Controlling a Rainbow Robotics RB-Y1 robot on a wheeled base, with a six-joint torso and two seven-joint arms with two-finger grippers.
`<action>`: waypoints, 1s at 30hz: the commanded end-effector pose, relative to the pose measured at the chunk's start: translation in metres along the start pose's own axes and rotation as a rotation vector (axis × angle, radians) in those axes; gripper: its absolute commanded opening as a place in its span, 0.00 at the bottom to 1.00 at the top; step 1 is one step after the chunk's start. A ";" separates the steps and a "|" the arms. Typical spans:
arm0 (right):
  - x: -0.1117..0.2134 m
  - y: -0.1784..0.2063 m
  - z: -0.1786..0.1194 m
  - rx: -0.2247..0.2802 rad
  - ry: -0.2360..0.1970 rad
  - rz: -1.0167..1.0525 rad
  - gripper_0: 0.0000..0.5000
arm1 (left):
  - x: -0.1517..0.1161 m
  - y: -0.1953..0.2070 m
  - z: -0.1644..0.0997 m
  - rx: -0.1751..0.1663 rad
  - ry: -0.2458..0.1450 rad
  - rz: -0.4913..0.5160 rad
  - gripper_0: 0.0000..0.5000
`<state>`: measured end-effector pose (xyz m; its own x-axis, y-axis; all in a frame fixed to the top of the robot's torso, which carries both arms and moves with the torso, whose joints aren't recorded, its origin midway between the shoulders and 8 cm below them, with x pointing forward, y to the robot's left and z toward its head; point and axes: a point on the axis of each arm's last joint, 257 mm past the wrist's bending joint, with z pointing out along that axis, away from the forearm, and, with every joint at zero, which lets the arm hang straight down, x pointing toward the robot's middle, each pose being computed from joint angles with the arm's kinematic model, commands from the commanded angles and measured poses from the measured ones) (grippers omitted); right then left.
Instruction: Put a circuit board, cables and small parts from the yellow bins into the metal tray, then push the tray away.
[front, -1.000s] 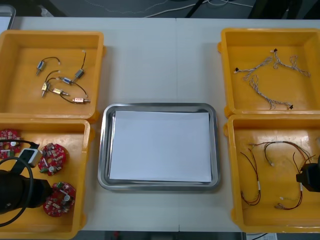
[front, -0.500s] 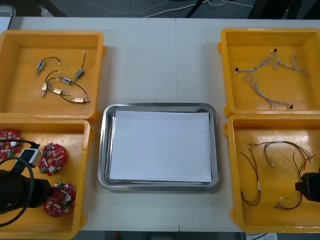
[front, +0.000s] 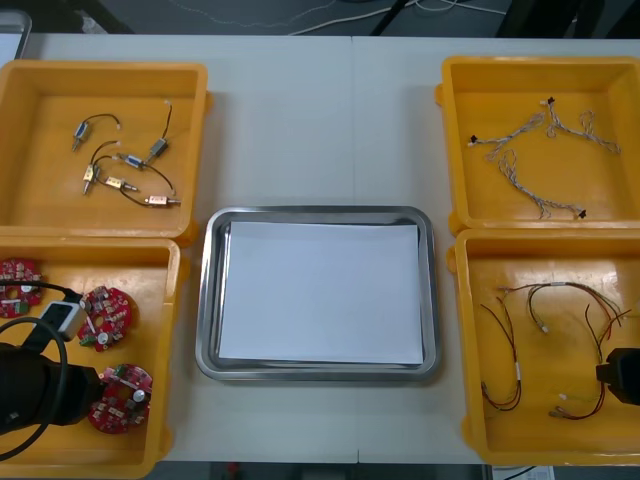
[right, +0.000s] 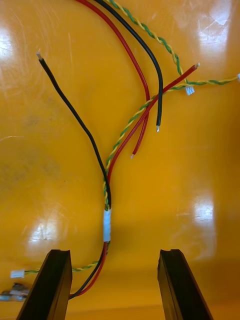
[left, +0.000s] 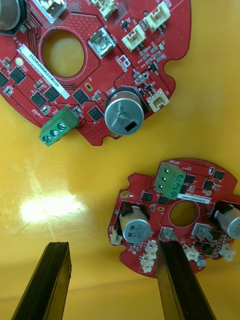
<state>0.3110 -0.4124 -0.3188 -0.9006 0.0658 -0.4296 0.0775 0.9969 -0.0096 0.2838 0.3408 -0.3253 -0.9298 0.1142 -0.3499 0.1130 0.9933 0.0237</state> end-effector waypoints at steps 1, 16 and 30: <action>0.017 -0.003 0.008 0.015 0.027 -0.033 1.00 | 0.000 -0.016 -0.002 0.022 -0.015 0.037 1.00; 0.026 0.004 0.025 0.006 0.034 -0.051 1.00 | -0.002 -0.021 0.003 0.005 -0.016 0.025 1.00; 0.029 0.009 0.039 -0.009 0.027 -0.055 1.00 | -0.010 -0.025 0.008 0.003 -0.028 0.009 1.00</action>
<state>0.3144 -0.4088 -0.3536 -0.9012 0.0412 -0.4314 0.0555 0.9982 -0.0205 0.2836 0.3328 -0.3350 -0.9303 0.1163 -0.3478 0.1080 0.9932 0.0431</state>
